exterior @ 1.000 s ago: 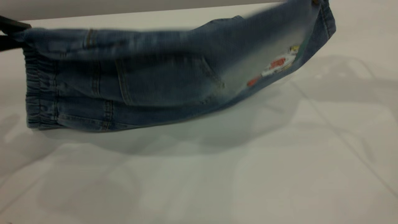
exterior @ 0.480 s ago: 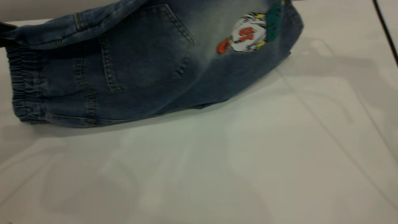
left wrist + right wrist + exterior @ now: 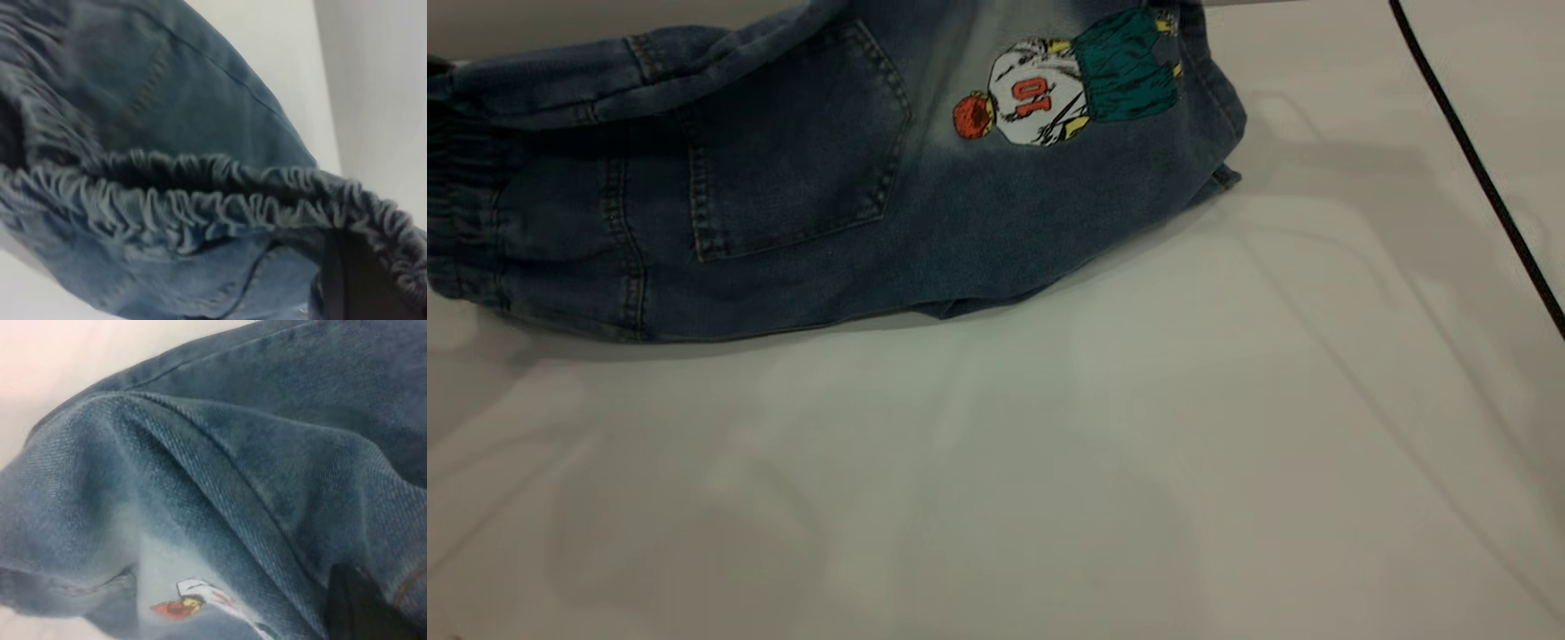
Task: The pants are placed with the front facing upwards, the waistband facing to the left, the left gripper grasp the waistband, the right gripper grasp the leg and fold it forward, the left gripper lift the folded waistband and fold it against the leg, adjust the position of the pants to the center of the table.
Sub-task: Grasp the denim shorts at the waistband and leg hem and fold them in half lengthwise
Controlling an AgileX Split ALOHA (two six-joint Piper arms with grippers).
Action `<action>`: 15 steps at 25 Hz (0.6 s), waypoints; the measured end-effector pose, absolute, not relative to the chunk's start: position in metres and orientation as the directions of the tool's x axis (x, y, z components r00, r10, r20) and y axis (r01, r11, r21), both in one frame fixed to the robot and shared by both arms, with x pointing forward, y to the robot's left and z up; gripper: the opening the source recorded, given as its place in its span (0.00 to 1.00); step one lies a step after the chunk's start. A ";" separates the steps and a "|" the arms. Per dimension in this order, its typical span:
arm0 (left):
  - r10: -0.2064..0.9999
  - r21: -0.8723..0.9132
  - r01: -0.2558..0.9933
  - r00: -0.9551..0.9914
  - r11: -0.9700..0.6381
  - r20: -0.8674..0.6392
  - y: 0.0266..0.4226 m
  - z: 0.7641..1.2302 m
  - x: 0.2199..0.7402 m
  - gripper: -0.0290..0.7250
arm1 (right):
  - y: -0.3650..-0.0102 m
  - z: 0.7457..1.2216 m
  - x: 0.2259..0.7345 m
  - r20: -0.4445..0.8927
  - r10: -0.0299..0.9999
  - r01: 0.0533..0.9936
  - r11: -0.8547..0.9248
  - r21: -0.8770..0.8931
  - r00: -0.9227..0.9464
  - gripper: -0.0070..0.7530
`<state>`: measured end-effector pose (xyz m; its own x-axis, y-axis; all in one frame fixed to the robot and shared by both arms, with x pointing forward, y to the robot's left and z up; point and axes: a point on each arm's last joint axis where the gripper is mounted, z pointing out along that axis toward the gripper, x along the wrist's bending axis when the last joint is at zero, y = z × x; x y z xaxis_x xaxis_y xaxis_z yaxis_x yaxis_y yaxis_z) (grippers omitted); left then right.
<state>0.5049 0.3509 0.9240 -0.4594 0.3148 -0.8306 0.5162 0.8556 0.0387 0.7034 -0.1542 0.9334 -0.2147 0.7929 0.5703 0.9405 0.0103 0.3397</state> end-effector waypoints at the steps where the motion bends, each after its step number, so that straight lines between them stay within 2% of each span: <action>1: 0.318 0.042 0.511 -0.467 0.859 -0.825 0.352 0.923 0.505 0.19 | -0.154 0.931 0.704 0.568 0.795 0.940 0.006 0.340 -0.211 0.04; 15: 0.364 0.098 0.459 -0.540 0.883 -0.759 0.361 0.916 0.503 0.19 | -0.155 0.930 0.708 0.565 0.804 0.935 -0.035 0.354 -0.184 0.04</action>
<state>0.5033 0.3615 0.9159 -0.5398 0.3644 -0.7589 0.4586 0.8832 0.0979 0.7077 -0.1550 0.9303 -0.1839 0.8040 0.5654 0.9346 -0.0351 0.3538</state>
